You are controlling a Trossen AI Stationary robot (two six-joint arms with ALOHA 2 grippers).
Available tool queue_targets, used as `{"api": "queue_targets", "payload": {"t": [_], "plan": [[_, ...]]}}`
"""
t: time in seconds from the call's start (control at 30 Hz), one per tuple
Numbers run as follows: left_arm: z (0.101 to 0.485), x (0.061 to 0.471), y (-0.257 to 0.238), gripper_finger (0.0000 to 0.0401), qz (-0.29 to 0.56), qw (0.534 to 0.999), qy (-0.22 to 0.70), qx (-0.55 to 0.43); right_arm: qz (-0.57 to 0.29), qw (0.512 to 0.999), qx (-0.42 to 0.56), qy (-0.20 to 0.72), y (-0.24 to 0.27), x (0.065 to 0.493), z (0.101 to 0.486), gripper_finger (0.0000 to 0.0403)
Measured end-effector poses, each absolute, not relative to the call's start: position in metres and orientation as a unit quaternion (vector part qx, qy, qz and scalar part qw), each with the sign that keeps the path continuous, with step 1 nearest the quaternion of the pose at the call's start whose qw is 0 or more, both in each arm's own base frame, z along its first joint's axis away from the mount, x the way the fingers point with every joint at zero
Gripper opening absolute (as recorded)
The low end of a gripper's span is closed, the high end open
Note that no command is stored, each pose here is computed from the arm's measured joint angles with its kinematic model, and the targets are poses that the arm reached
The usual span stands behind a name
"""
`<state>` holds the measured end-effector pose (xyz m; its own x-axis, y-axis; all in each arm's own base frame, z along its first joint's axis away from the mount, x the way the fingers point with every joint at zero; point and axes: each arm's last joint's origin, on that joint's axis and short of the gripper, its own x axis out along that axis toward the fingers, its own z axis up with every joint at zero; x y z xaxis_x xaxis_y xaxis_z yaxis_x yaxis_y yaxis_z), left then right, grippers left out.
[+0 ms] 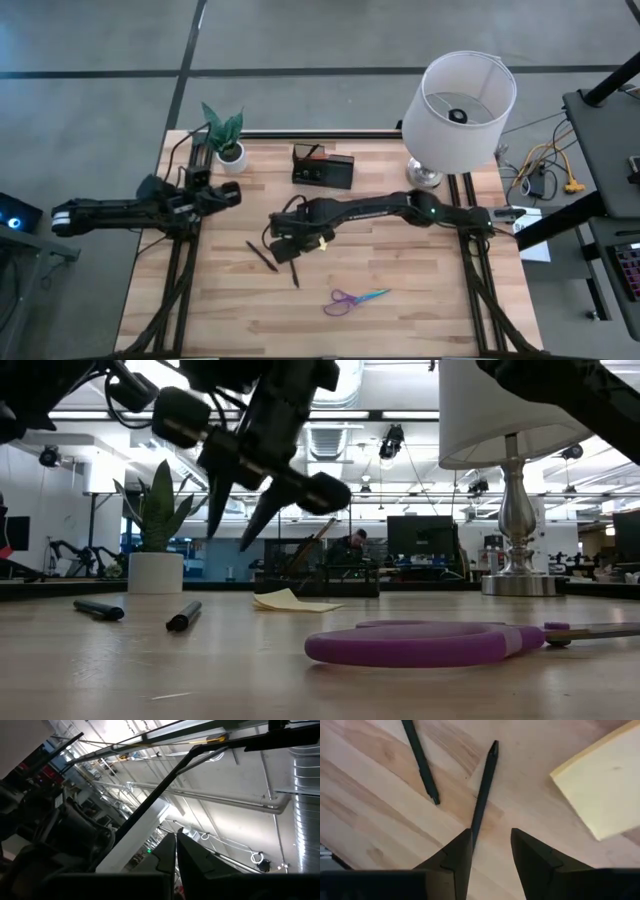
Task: Pick and place office supplies into organizer
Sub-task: Put the left black pen into the black desk organizer
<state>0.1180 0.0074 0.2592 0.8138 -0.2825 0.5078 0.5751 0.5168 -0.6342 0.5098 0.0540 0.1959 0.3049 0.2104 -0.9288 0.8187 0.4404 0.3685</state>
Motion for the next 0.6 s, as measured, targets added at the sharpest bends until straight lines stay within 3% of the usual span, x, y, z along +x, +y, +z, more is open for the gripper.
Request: {"api": "queue_targets", "payload": {"t": [0.2,0.6], "plan": [[0.248,0.118,0.008,0.0000,-0.242,0.853,-0.164,-0.433,-0.239,0.649,0.461,0.556,0.058,0.515,0.169,0.0149],[0.243,0.111,0.006,0.0000,-0.252,0.850,-0.170,-0.430,-0.220,0.725,0.396,0.519,0.068,0.523,0.170,0.0180]]}}
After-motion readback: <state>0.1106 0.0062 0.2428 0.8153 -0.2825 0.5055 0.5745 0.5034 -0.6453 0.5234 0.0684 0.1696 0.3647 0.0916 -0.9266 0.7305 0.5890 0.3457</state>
